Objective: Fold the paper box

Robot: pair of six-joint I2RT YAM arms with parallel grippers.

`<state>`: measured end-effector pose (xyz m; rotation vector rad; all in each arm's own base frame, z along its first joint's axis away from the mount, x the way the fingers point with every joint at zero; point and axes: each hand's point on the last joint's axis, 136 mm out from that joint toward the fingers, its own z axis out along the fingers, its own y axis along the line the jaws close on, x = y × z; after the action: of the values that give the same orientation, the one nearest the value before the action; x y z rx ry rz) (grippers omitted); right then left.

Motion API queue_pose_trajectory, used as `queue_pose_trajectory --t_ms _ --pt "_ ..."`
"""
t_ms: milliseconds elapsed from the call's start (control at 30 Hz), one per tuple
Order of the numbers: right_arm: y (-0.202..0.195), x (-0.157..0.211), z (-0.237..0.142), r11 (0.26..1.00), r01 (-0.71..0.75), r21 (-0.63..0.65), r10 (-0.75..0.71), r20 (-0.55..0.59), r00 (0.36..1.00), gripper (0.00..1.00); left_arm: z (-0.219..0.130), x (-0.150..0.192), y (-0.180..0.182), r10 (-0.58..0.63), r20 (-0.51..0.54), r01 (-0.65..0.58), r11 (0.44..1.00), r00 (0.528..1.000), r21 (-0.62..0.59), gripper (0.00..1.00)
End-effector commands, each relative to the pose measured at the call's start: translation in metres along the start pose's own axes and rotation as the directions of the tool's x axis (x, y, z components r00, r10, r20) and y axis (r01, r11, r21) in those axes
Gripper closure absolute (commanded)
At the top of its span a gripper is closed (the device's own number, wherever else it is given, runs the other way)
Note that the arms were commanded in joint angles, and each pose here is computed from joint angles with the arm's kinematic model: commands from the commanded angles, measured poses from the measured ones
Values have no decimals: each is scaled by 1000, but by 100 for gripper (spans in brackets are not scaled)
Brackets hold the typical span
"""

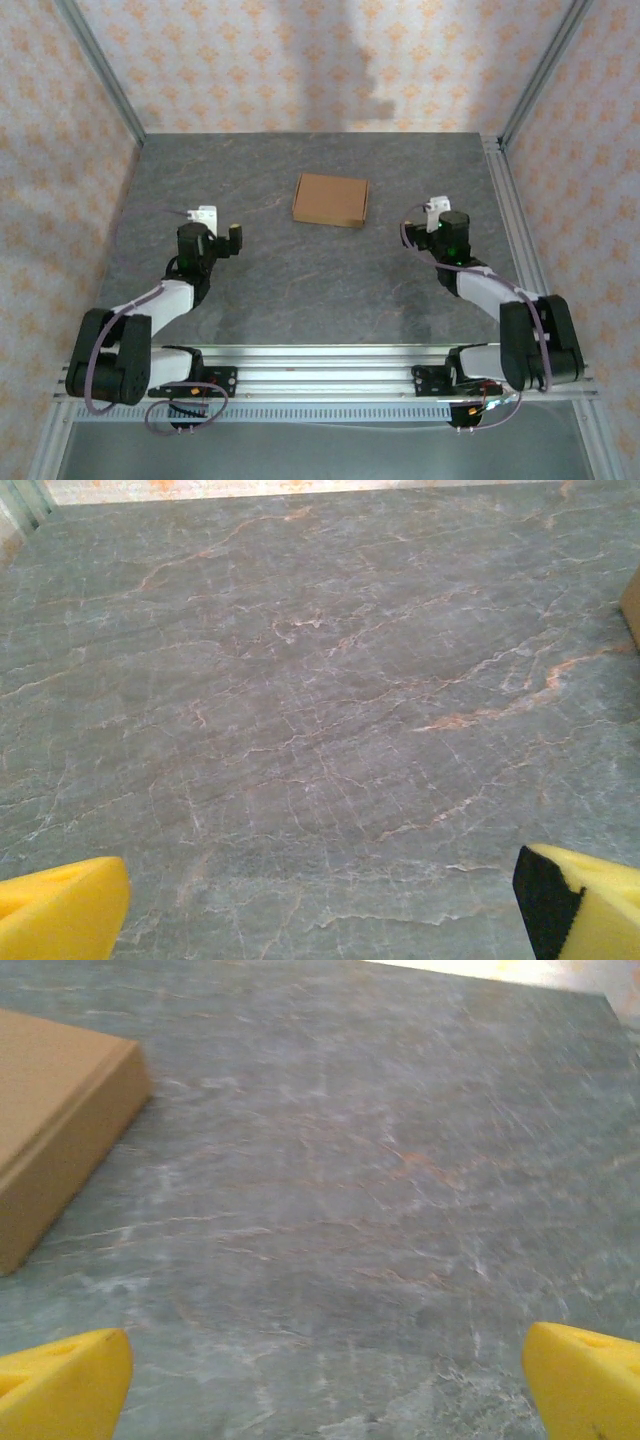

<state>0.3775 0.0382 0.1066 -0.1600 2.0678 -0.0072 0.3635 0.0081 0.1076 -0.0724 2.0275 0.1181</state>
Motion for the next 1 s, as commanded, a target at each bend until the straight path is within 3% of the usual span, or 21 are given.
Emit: queue_pose_trajectory --t_ms 0,133,267,967 --pt "-10 -6 12 994 -106 2 106 111 988 0 8 -17 9 3 56 -1 1000 998 -30 0" --pt "-25 -5 13 980 -196 -38 200 133 971 0 19 -11 7 -45 101 46 999 994 -10 0" --pt "-39 -1 14 963 -268 -38 271 150 951 0 36 -2 14 -59 42 62 996 997 -57 0" --pt "-43 0 22 960 -279 -18 279 125 952 0 36 -2 12 -47 40 50 997 998 -64 0"
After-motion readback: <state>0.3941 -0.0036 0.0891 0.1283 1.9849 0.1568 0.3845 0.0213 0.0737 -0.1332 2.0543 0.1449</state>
